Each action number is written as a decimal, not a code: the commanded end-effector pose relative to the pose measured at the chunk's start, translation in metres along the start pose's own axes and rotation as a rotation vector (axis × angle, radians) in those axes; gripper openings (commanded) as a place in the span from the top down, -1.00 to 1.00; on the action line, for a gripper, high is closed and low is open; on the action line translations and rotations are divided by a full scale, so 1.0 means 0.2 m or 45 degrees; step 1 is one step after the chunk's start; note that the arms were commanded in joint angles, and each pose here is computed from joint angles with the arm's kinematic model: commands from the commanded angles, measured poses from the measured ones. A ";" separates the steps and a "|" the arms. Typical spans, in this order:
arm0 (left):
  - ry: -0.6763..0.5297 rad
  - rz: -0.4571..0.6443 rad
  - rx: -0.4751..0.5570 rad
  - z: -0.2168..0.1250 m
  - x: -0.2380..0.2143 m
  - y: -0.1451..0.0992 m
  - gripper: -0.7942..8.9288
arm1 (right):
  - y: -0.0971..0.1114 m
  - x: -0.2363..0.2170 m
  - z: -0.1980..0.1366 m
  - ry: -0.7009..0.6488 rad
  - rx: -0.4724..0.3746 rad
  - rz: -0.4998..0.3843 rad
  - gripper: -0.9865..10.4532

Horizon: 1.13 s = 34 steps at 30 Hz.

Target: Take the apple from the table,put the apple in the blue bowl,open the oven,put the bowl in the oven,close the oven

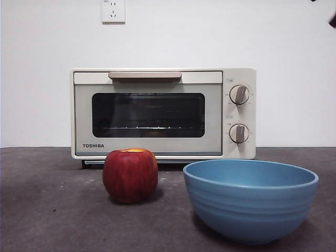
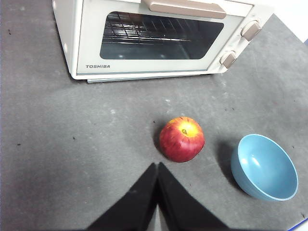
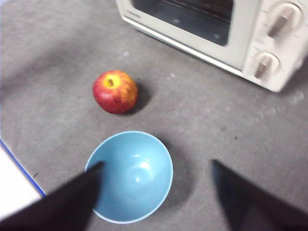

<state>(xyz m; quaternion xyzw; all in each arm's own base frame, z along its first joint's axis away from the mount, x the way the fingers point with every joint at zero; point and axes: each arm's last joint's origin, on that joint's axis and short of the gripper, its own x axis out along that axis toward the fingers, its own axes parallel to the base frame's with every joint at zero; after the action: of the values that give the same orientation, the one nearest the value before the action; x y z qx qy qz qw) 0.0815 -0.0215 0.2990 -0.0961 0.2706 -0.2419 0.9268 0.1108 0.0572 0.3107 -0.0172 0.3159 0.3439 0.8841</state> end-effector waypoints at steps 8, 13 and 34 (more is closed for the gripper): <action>-0.034 -0.008 0.026 0.03 -0.02 -0.01 0.82 | -0.02 0.12 0.06 0.063 0.057 0.036 0.00; -0.037 -0.009 0.025 0.03 -0.02 -0.01 0.82 | 0.02 0.26 0.12 0.083 0.061 0.114 0.00; -0.037 -0.009 0.025 0.03 -0.02 -0.01 0.82 | 0.29 1.27 0.34 0.433 -0.100 0.180 0.00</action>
<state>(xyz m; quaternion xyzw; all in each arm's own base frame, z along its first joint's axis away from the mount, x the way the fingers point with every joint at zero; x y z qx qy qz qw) 0.0818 -0.0215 0.2996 -0.0956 0.2669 -0.2423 0.9279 0.2531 0.2633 0.2299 -0.0900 0.4498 0.4072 0.7898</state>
